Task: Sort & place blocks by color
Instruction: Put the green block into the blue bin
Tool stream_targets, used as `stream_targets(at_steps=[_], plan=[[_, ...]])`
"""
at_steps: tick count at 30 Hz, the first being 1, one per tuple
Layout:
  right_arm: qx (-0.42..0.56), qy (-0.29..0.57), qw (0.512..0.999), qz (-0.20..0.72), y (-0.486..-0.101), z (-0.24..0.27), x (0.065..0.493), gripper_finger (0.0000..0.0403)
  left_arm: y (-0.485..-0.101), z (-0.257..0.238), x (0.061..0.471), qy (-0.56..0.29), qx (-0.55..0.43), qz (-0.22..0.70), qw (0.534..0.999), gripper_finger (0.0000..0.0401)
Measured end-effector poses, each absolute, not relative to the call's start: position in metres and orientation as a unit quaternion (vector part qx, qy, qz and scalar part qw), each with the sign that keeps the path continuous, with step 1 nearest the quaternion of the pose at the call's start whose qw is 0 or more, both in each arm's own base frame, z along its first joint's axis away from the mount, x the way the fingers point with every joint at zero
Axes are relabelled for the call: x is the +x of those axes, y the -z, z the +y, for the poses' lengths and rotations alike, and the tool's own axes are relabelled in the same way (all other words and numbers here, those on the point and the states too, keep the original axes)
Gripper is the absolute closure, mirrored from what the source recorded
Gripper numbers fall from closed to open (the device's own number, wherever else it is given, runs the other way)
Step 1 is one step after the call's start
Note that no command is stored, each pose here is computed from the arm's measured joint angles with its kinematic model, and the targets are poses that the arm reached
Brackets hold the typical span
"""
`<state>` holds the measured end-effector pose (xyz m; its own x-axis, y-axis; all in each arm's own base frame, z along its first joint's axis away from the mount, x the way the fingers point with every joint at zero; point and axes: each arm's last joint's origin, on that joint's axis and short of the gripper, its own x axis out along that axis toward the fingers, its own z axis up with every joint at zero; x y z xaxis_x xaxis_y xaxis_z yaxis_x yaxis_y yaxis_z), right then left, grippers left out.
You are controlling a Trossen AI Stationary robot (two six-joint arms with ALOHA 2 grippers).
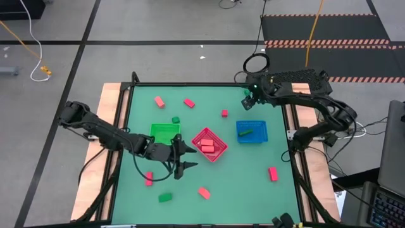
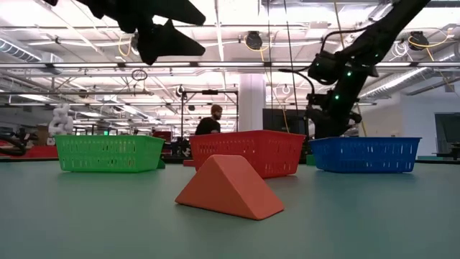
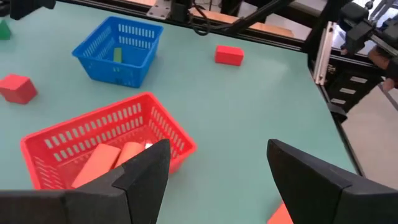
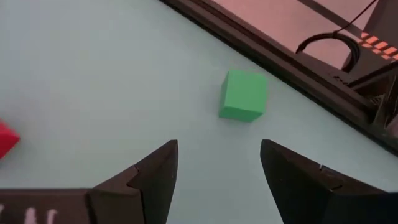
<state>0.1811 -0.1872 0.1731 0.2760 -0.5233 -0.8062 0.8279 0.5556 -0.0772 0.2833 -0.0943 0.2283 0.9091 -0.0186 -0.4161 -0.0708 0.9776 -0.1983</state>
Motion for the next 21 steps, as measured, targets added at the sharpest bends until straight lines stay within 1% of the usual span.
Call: stream_targets(at_steps=[9, 15, 21], plan=[[0.18, 0.446, 0.768, 0.422, -0.177, -0.224, 0.197, 0.0181, -0.223, -0.085, 0.283, -0.033, -0.102, 0.238, 0.965, 0.013], [0.194, 0.448, 0.749, 0.448, -0.165, -0.239, 0.201, 0.0181, -0.221, -0.085, 0.282, -0.036, -0.101, 0.251, 0.962, 0.013], [0.197, 0.447, 0.741, 0.461, -0.151, -0.246, 0.204, 0.0181, -0.22, -0.086, 0.281, -0.036, -0.104, 0.254, 0.961, 0.013]])
